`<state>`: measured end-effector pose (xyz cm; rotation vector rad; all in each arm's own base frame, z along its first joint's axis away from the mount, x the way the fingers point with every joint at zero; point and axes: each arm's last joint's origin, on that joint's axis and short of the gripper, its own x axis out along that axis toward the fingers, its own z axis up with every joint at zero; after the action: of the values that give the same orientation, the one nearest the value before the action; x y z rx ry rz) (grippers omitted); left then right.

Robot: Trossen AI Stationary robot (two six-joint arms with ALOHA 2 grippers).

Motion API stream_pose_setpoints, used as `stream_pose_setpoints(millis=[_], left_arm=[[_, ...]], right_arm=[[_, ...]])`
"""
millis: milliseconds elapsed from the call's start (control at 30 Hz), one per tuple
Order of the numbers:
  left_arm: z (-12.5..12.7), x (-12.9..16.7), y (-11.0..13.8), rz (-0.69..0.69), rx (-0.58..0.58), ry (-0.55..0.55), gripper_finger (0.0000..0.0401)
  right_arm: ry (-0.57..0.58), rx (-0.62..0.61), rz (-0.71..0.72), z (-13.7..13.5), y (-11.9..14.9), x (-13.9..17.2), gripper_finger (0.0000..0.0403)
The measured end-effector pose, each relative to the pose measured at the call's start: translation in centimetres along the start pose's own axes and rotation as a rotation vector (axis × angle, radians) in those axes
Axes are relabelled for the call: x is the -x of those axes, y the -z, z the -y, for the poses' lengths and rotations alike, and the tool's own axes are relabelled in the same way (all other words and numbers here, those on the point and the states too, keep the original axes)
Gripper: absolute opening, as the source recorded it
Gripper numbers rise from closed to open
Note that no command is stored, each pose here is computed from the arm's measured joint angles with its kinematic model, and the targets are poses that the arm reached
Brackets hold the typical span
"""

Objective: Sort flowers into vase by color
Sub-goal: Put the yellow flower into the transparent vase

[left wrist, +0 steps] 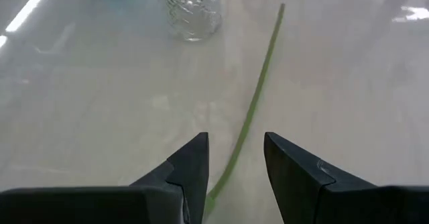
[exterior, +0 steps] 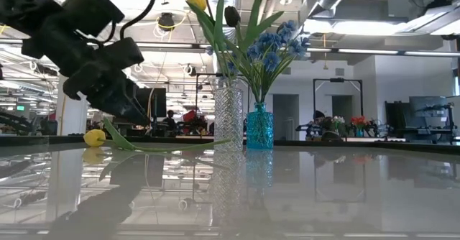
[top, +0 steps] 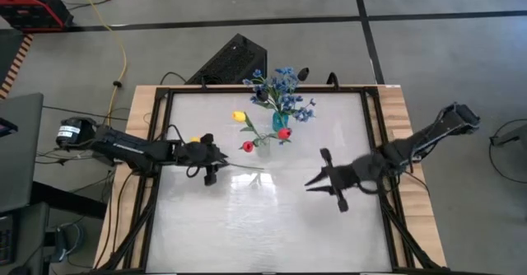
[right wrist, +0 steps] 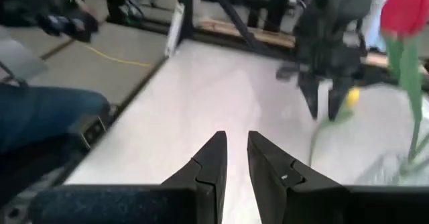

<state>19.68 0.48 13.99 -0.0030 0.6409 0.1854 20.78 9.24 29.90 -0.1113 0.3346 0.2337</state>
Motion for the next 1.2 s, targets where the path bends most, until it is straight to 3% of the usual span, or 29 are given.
stream_pose_setpoints(millis=[200, 467, 733, 833, 933, 1100, 1200], left_arm=[[-1.0, -0.1, 0.6, -0.072, -0.071, 0.041, 0.0132], [-1.3, -0.7, 0.3, -0.159, -0.138, 0.018, 0.0132], [-1.0, -4.5, -1.0, -0.479, -0.246, -0.004, 0.0132], [-0.9, -5.0, -1.7, -0.559, -0.244, 0.043, 0.0128], [-0.8, -4.9, -2.3, -0.595, -0.231, 0.091, 0.0101], [-0.8, -4.5, -2.3, -0.658, -0.179, 0.108, 0.0014], [-0.9, -4.5, -1.6, -0.658, -0.119, 0.125, 0.0006]], right_arm=[[0.124, -0.005, -0.005, -2.0, 3.5, -0.4, 0.0087], [0.133, 0.009, 0.046, -2.1, 4.5, -0.6, 0.0087], [0.153, -0.005, 0.04, -1.5, 4.5, -0.8, 0.0087], [0.143, -0.002, 0.041, -1.7, 4.5, -0.8, 0.0087], [0.142, -0.002, 0.04, -1.7, 4.5, -0.8, 0.0087], [0.137, -0.007, 0.034, -1.8, 4.6, -0.7, 0.0087], [0.12, -0.005, 0.035, -2.1, 4.6, -0.7, 0.0087]])
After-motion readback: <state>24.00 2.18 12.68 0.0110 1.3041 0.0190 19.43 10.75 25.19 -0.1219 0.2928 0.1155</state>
